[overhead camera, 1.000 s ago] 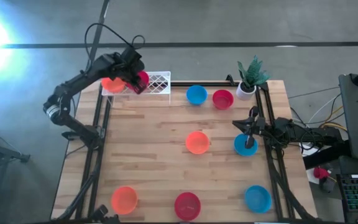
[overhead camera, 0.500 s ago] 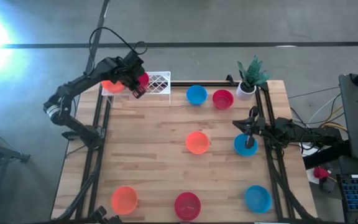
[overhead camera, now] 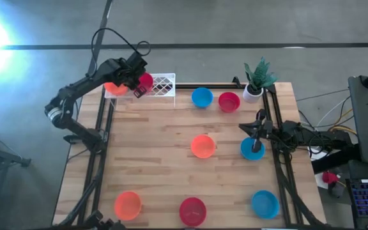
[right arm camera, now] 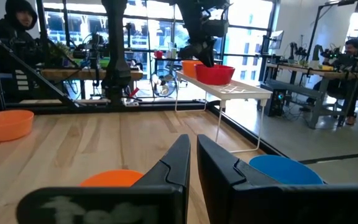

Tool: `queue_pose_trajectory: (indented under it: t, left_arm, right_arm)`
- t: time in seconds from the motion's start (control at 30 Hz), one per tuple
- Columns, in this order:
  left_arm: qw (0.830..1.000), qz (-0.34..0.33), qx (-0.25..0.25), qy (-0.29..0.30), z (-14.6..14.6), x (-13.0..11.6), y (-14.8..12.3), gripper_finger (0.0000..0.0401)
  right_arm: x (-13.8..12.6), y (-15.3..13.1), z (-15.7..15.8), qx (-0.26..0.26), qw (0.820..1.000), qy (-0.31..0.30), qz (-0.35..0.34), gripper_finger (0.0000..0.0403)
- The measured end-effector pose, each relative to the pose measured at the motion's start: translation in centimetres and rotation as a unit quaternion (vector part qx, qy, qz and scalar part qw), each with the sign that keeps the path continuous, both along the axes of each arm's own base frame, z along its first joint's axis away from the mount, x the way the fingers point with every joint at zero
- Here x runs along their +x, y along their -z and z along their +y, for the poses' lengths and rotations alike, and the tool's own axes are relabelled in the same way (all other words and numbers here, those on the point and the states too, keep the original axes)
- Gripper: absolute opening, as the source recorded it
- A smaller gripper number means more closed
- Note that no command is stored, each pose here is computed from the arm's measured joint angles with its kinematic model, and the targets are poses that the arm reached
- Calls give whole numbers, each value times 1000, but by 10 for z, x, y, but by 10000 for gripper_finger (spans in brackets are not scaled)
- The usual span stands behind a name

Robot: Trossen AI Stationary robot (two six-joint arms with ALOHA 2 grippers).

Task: Pick & Place Mini bowls
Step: Put the middle red bowl on the shelf, then put the top blue bowl on the shelf

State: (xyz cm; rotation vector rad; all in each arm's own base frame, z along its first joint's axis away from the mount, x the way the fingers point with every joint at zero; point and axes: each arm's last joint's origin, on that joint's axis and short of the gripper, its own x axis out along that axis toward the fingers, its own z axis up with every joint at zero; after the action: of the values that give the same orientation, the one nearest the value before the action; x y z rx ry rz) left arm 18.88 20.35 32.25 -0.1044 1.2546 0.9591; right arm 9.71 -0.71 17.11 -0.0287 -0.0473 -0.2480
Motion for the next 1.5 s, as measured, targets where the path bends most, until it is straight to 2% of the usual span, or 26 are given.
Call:
queue_pose_trajectory:
  t: [0.27,0.47,0.6,0.83,1.07,1.27,1.5]
  left_arm:
    - [1000,-3,3,0,0,0,-4,64]
    - [999,-24,23,3,-4,0,-20,64]
    - [998,-36,42,28,-16,-2,-34,64]
    - [989,-83,73,94,-61,-1,-59,64]
    - [970,-141,76,182,-117,3,-71,64]
    - [955,-169,75,231,-157,4,-61,64]
    - [939,-211,62,265,-189,6,-29,64]
  right_arm:
    - [0,0,0,0,1000,0,0,28]
    - [0,0,0,3,1000,0,-1,28]
    - [0,0,0,16,1000,-1,-5,28]
    - [0,-5,0,28,999,-2,-32,28]
    - [-1,-10,0,33,998,-4,-62,28]
    - [-1,-12,0,41,997,-5,-71,28]
    - [-4,-25,0,43,994,-5,-102,28]
